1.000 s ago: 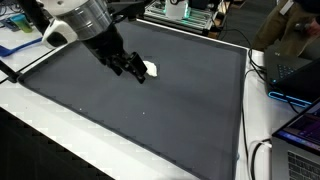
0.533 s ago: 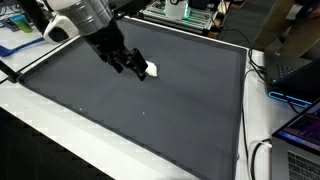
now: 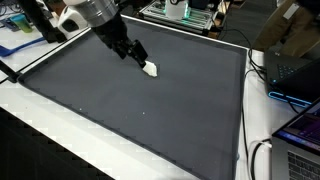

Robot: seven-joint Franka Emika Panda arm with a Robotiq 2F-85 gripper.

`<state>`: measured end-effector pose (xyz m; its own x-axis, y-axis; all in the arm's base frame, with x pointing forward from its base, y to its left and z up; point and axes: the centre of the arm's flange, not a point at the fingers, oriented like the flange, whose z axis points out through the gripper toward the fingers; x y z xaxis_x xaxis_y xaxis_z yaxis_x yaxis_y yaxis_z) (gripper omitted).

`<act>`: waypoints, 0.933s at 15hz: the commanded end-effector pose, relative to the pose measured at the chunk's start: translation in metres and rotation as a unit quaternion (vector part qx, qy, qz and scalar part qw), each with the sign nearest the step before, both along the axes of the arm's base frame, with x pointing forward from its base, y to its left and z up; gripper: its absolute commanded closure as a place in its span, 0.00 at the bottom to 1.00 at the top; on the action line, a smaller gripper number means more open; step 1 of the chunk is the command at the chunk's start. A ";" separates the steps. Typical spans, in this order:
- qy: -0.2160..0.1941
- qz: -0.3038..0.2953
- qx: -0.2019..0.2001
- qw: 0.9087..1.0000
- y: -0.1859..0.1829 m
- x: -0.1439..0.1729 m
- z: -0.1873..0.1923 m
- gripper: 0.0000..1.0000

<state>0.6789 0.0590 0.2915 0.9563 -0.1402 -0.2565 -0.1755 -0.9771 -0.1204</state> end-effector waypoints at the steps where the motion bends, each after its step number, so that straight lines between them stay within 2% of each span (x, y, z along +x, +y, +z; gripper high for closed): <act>1: 0.016 -0.010 -0.004 1.000 -0.002 -0.084 0.018 0.00; 6: 0.020 -0.065 0.008 0.998 -0.004 -0.144 0.025 0.00; 11: 0.005 -0.167 0.048 0.985 -0.012 -0.202 0.025 0.00; 13: -0.011 -0.146 0.055 0.988 -0.029 -0.224 0.034 0.00; 14: 0.011 -0.145 0.041 0.989 -0.013 -0.166 0.024 0.00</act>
